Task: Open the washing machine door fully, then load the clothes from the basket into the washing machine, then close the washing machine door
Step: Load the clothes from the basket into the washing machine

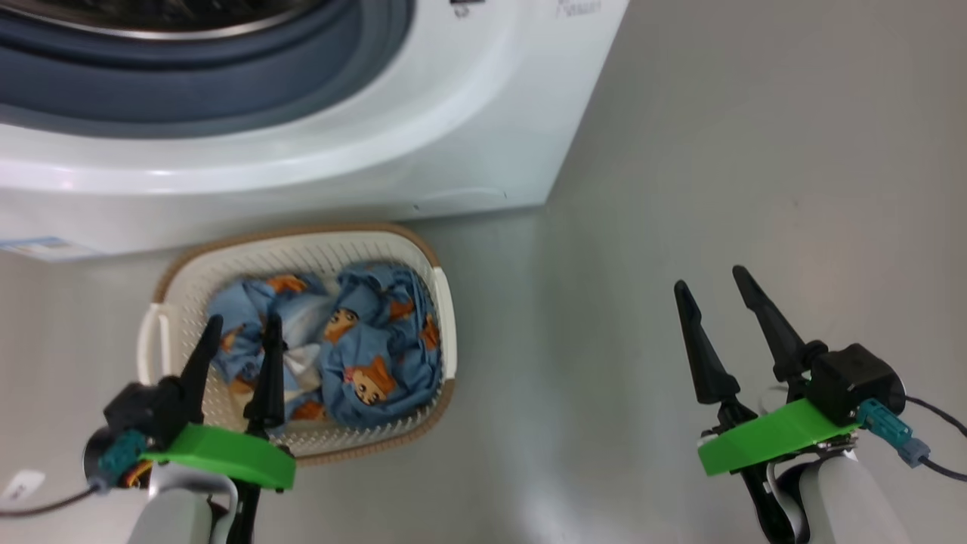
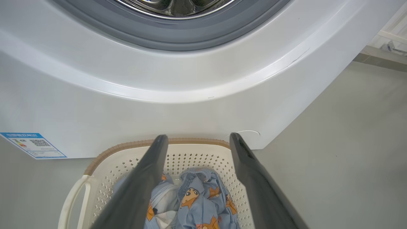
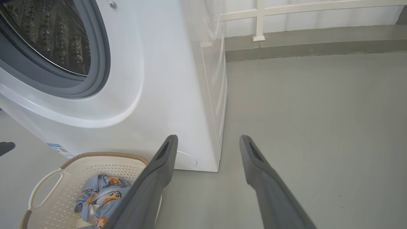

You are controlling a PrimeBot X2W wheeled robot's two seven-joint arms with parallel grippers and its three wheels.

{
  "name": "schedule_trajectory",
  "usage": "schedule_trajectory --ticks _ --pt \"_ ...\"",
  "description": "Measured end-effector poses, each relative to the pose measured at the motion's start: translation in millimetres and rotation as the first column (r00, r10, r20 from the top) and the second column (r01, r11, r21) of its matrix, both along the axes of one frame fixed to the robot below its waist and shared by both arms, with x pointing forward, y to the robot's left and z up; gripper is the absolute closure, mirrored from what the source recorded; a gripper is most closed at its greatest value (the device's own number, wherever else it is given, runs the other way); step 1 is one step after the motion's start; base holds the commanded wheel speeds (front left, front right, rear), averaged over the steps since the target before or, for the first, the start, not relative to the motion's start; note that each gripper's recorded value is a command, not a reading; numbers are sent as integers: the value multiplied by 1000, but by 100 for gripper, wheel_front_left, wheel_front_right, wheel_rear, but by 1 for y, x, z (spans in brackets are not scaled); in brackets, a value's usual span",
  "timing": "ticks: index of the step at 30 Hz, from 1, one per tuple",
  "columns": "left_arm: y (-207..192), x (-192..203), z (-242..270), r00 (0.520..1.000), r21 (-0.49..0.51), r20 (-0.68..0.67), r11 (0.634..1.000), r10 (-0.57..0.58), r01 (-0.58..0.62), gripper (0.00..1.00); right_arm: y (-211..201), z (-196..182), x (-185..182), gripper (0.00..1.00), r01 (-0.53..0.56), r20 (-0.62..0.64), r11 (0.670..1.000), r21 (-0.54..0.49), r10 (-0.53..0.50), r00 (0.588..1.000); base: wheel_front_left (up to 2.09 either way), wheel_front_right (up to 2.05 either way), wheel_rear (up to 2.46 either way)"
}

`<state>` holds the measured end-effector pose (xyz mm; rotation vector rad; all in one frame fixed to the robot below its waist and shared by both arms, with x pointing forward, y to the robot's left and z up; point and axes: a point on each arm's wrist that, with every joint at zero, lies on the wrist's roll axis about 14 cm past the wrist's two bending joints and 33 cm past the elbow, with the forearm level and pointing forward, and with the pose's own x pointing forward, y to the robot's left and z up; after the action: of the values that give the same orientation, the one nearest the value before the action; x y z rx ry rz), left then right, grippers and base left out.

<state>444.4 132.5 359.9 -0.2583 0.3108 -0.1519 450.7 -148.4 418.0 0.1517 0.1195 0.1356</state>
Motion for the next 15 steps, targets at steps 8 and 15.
schedule_trajectory --ticks 8,15 --pt "-13 11 -66 985 -22 -162 998 -57 54 0 -6 -35 12 0 10 -65 1000 -11 -11 998 0 0 0" --pt "-19 16 -118 955 -52 -285 996 -84 72 0 -16 -61 18 0 29 -113 999 -30 -33 993 0 0 0"
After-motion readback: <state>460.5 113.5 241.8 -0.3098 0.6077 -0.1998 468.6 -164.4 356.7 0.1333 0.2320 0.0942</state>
